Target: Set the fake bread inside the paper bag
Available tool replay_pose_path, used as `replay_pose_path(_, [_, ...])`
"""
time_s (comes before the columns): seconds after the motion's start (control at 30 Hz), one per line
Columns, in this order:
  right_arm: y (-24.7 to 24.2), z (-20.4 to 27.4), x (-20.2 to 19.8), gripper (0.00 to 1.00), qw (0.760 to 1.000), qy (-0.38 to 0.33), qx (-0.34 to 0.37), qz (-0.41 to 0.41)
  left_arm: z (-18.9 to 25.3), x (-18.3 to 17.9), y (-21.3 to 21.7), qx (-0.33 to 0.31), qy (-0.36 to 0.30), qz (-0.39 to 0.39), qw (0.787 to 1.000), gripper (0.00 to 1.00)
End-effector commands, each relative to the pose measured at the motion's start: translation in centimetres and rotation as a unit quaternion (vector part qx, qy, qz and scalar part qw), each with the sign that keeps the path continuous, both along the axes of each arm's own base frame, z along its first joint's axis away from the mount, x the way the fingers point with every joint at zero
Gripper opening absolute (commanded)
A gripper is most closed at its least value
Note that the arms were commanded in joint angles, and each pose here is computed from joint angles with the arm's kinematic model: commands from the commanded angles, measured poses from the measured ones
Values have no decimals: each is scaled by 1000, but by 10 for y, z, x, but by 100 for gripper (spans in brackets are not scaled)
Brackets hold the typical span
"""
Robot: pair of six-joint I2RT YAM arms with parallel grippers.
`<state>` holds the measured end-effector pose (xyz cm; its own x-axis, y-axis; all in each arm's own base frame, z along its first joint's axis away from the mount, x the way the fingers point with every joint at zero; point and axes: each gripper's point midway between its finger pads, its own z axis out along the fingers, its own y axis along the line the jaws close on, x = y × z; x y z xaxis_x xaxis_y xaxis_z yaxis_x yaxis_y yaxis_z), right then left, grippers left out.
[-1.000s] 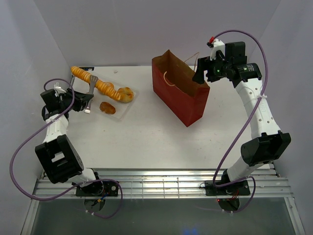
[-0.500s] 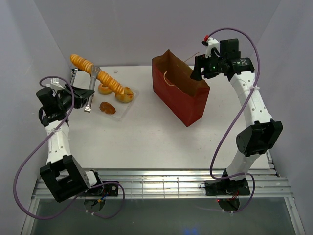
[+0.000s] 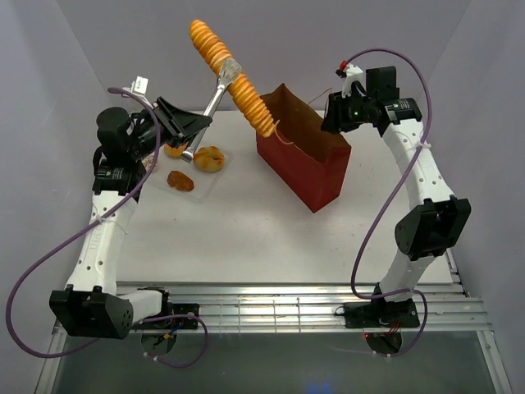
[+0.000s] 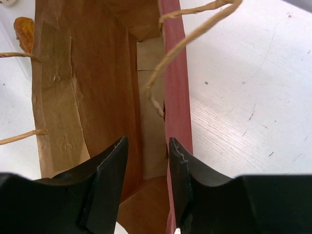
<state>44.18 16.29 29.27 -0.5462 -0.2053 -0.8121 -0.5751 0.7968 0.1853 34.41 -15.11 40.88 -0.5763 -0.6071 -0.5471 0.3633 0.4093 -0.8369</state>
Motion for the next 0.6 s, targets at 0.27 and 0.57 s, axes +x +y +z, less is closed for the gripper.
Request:
replay_pose_path(0.27, [13,-11,7,24,999,2,38,0,81,-16,-83,-28,-95,-38,994,0])
replay_pose_path(0.57, [7,-17,-15,15,998,27,52,-38,42,-1,-149,11,-85,-43,995,0])
